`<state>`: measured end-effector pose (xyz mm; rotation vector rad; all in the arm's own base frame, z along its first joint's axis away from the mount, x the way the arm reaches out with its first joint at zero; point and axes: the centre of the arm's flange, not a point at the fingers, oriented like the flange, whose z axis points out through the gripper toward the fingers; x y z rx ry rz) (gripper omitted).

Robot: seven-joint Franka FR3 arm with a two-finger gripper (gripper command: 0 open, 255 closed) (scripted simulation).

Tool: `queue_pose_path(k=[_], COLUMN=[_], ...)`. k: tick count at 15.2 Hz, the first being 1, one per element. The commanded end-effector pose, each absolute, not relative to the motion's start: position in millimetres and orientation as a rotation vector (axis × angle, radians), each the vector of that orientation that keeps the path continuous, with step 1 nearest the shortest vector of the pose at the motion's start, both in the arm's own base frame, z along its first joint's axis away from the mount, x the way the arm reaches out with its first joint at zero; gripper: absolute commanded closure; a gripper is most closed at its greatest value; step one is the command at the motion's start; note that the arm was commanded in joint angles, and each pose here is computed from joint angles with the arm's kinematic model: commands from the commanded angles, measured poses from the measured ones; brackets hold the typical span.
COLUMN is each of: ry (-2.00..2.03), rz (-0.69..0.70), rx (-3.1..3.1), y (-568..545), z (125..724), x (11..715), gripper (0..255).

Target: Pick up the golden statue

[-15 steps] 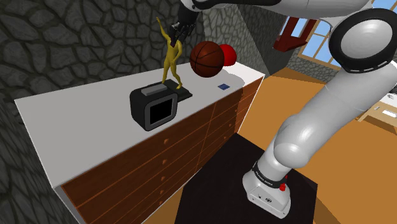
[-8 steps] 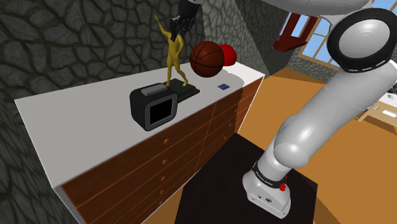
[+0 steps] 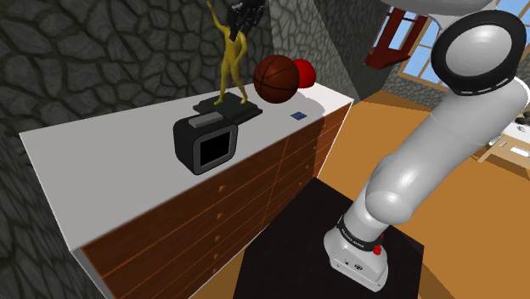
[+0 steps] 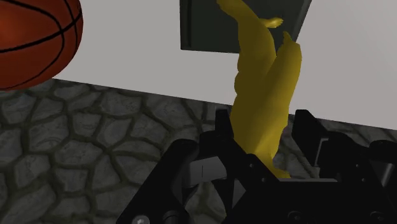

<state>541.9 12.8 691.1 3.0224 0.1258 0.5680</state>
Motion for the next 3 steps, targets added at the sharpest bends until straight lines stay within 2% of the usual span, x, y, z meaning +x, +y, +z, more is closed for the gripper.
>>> queue_pose_path(k=[1,3], ry=[0.126,0.126], rz=[0.570,0.570], rx=[3.022,3.022], y=[13.6,13.6], z=[702.4,703.2], x=[541.8,541.8], gripper=[255,255])
